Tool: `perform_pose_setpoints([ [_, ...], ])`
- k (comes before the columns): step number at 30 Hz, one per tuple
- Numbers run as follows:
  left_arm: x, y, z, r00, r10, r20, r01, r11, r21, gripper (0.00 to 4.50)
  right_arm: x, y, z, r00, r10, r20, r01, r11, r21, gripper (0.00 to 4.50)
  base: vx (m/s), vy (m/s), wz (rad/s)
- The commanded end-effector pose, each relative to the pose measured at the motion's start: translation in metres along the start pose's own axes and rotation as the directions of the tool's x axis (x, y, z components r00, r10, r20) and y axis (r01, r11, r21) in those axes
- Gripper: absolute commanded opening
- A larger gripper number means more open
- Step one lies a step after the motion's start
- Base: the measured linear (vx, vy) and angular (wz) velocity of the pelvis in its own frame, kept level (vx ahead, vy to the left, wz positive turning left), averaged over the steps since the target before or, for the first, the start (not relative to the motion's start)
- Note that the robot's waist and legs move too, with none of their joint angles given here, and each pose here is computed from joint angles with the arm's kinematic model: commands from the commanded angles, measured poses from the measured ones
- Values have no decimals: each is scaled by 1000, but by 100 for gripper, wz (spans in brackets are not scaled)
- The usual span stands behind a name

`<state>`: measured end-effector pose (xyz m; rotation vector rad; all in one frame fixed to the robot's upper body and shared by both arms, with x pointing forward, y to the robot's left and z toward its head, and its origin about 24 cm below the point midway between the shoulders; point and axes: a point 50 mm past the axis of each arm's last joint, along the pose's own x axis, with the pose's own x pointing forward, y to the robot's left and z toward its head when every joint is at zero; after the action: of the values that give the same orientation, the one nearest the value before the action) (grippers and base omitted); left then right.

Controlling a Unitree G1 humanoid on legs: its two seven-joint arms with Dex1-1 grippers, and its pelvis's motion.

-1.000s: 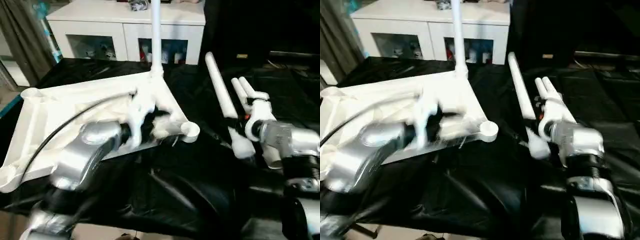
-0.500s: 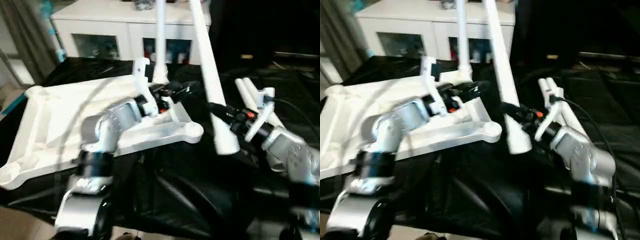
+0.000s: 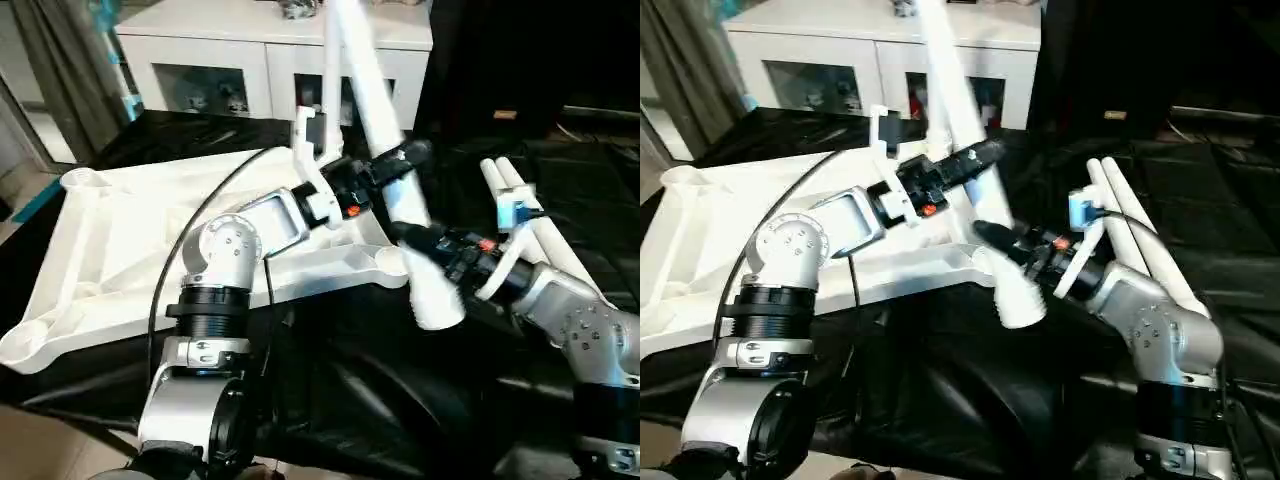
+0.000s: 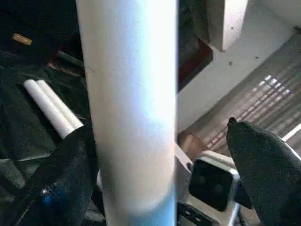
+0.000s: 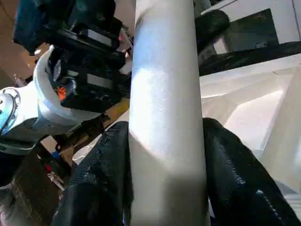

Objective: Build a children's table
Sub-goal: Rotate table base

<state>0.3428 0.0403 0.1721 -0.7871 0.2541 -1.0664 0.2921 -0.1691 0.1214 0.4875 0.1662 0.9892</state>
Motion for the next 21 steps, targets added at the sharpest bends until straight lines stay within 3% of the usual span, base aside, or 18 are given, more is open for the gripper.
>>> perform_pose_setpoints([
  [1, 3, 1, 2, 999, 42, -4, -42, 999, 24, 421, 6, 8, 5, 999, 43, -5, -43, 999, -24, 184, 0, 0, 0],
  [5, 0, 11, 2, 988, 153, 5, -154, 987, 54, 408, 13, 5, 1, 999, 24, -32, -26, 998, -49, 184, 0, 0, 0],
  [6, -1, 12, 3, 986, 165, 14, -165, 985, 51, 378, 15, 6, 2, 999, 34, -25, -35, 998, -45, 184, 0, 0, 0],
  [8, -2, 12, 4, 987, 162, 23, -163, 986, 43, 371, 16, 8, 3, 999, 47, -14, -48, 998, -39, 184, 0, 0, 0],
  [12, -5, 4, 5, 999, 35, 38, -37, 999, 39, 331, 17, 11, 3, 996, 90, 3, -90, 996, -20, 184, 0, 0, 0],
  [15, -10, 1, 2, 999, -42, 24, 41, 999, 33, 327, 14, 11, -2, 994, 107, -13, -107, 994, -2, 184, 0, 0, 0],
  [21, -13, -3, 4, 995, -92, 44, 91, 996, 14, 268, 12, 10, -2, 994, 108, -19, -108, 994, 0, 184, 0, 0, 0],
])
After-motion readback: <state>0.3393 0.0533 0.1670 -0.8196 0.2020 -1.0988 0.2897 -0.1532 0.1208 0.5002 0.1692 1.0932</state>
